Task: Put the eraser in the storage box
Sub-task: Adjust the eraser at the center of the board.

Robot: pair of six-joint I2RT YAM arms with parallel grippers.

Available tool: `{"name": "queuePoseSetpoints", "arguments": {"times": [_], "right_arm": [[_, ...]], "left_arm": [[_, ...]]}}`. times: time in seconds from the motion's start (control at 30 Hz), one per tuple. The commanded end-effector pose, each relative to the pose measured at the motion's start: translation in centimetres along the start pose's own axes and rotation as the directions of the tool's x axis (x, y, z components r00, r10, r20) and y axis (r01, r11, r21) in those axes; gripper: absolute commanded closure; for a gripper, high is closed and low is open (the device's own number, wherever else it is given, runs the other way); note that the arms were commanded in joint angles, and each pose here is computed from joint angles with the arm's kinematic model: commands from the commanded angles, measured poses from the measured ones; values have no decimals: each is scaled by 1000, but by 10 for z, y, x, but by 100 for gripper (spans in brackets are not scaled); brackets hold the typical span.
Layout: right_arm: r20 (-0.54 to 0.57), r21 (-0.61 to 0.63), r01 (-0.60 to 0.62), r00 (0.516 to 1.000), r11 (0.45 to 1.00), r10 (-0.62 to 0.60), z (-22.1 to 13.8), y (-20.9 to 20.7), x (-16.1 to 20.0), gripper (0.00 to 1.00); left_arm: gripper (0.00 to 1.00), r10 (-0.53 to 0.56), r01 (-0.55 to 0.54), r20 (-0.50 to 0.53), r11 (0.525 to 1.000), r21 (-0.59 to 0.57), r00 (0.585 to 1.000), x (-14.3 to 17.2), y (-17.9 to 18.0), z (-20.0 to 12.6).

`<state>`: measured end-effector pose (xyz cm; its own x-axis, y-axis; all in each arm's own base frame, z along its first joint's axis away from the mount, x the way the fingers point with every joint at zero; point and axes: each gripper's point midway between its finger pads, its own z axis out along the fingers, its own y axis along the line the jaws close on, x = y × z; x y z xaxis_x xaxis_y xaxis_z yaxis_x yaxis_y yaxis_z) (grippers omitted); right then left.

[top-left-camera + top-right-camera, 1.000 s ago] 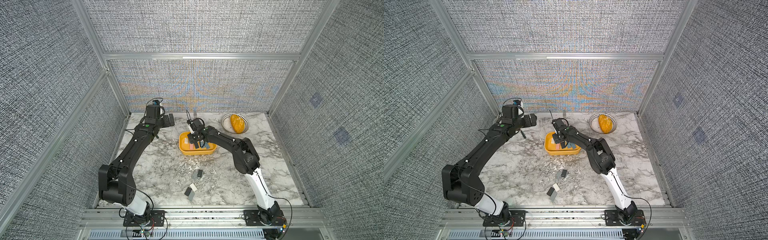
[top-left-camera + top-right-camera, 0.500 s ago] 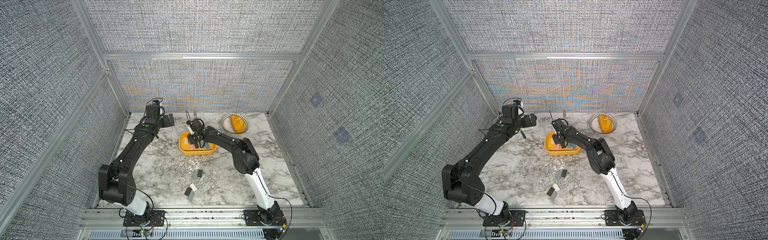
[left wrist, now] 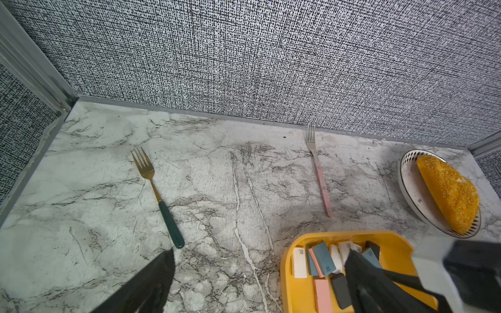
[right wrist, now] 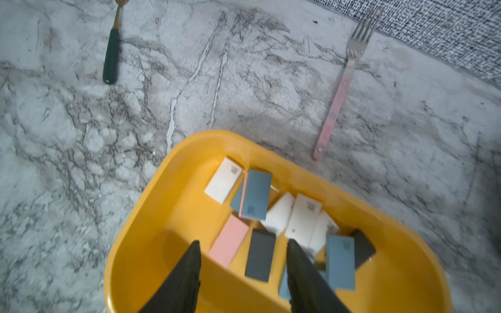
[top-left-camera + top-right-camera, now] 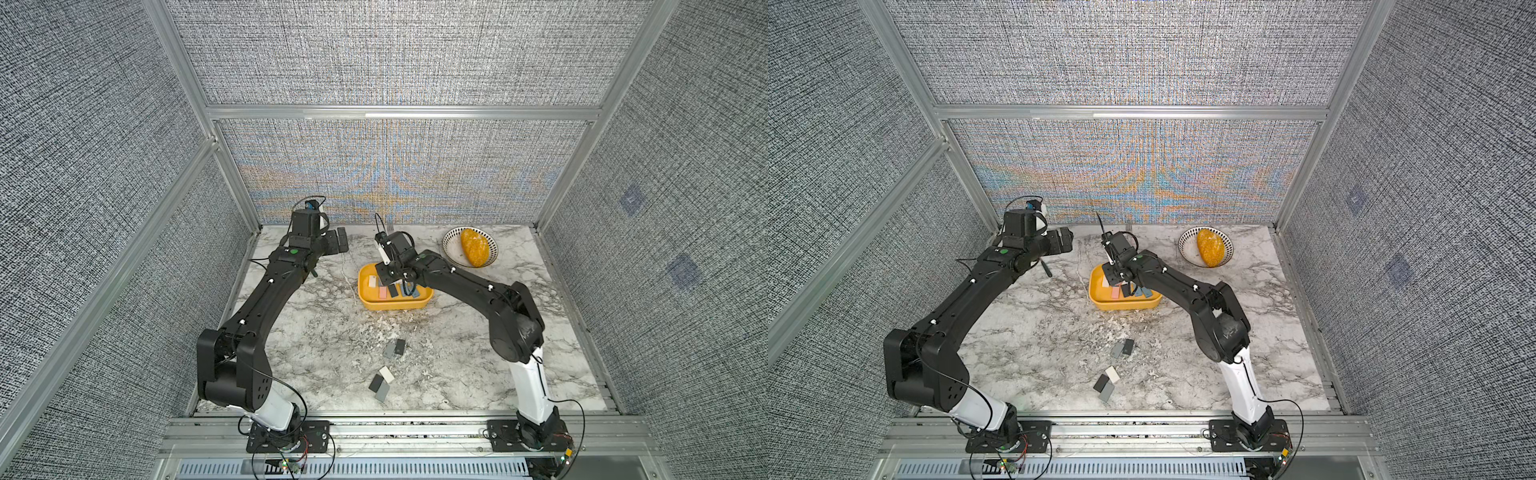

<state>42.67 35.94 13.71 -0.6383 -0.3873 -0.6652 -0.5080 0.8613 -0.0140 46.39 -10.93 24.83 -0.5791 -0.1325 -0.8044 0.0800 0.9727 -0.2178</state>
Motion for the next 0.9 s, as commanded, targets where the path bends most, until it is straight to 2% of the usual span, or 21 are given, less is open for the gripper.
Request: {"name": "queuePoseSetpoints", "arguments": {"times": [0.0, 0.17, 0.43, 0.6, 0.87], "right_arm": [[-5, 29, -23, 1000, 999, 23, -25, 1, 18, 47], [-105, 46, -43, 993, 998, 47, -58, 6, 83, 45], [-265, 33, -50, 962, 998, 57, -76, 41, 170, 45], [-319, 4, -58, 946, 998, 56, -80, 63, 200, 44], [-357, 3, -77, 931, 997, 72, -80, 73, 214, 43]], "left_arm": [[0, -2, 2, 11, 1000, 1, 1000, -3, 0, -2], [0, -12, 12, 13, 1000, 13, 1000, -1, -1, -1], [0, -24, 24, 11, 999, 37, 1000, -1, -5, -4], [0, -24, 23, 15, 999, 41, 1000, 0, -5, -7], [0, -27, 26, 20, 999, 43, 999, 1, -5, -10]]}}
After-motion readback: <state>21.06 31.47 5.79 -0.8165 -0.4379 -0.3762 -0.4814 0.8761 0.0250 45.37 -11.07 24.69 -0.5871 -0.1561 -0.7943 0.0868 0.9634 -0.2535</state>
